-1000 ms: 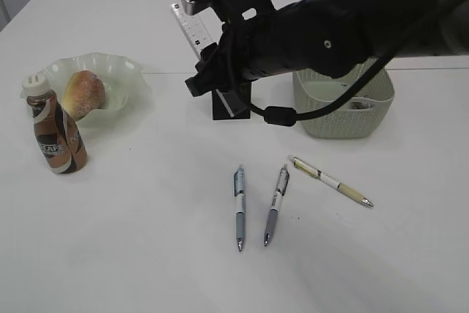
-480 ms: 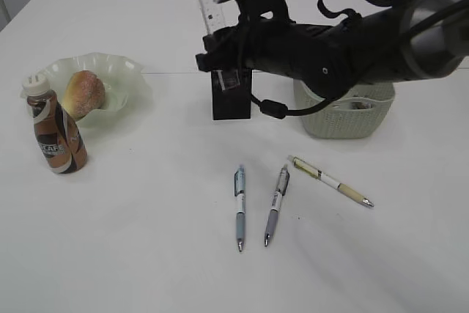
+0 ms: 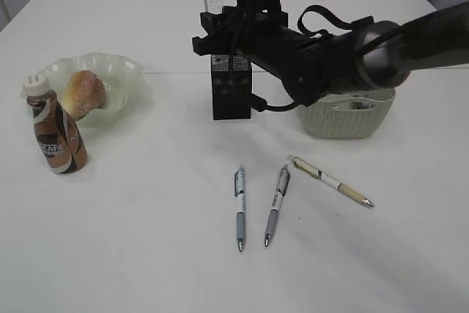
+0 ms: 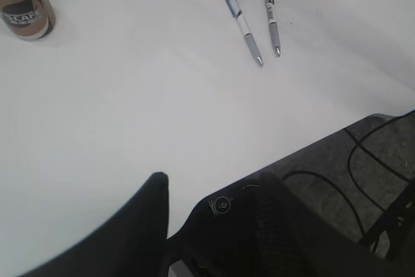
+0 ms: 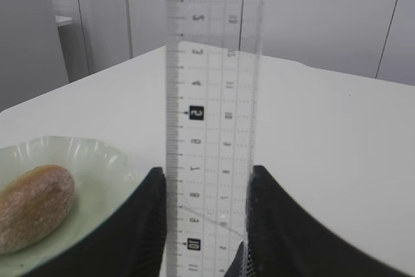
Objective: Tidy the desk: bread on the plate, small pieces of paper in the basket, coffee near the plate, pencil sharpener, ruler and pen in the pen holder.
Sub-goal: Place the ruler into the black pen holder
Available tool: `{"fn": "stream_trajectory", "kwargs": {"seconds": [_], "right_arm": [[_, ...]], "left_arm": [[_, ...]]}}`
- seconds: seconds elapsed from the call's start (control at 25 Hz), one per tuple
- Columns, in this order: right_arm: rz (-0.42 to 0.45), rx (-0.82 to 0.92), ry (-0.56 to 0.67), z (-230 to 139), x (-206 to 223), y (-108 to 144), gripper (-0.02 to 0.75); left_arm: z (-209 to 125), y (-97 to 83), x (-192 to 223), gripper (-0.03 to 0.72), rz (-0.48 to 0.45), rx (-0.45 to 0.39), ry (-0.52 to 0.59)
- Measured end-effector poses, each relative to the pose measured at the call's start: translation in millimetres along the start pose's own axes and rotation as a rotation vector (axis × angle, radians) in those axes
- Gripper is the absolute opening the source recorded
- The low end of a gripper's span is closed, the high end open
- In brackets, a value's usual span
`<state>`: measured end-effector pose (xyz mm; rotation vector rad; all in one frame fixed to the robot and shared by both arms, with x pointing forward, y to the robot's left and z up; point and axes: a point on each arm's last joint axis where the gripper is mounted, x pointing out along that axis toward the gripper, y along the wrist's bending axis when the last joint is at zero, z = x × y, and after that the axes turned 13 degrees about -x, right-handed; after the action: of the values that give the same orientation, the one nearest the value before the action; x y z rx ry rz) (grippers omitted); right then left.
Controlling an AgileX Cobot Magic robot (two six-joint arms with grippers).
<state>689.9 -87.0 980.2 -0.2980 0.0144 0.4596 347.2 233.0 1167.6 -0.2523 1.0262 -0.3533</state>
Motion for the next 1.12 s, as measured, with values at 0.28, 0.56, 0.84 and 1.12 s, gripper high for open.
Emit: {"fn": "stream_trajectory", "kwargs": {"seconds": [0.28,0.56,0.84,1.12], "right_arm": [[-0.056,-0.008,-0.03,-6.1,24.2,-18.0,0.276],[-0.087,-0.012,-0.008,-28.5,44.4,-29.4,0.276],[-0.078,-0.015,0.027,-50.0,51.6,-24.5,0.276],[-0.069,-0.016,0.057,-51.8,52.1,-24.0,0.276]], "left_arm": [[0.4,-0.1,0.7,0.333,0.001,0.0,0.002],[0.4,-0.1,0.7,0.332,0.001,0.0,0.002],[0.4,-0.1,0.7,0.332,0.001,0.0,0.002],[0.4,-0.1,0.7,0.331,0.001,0.0,0.002]]}}
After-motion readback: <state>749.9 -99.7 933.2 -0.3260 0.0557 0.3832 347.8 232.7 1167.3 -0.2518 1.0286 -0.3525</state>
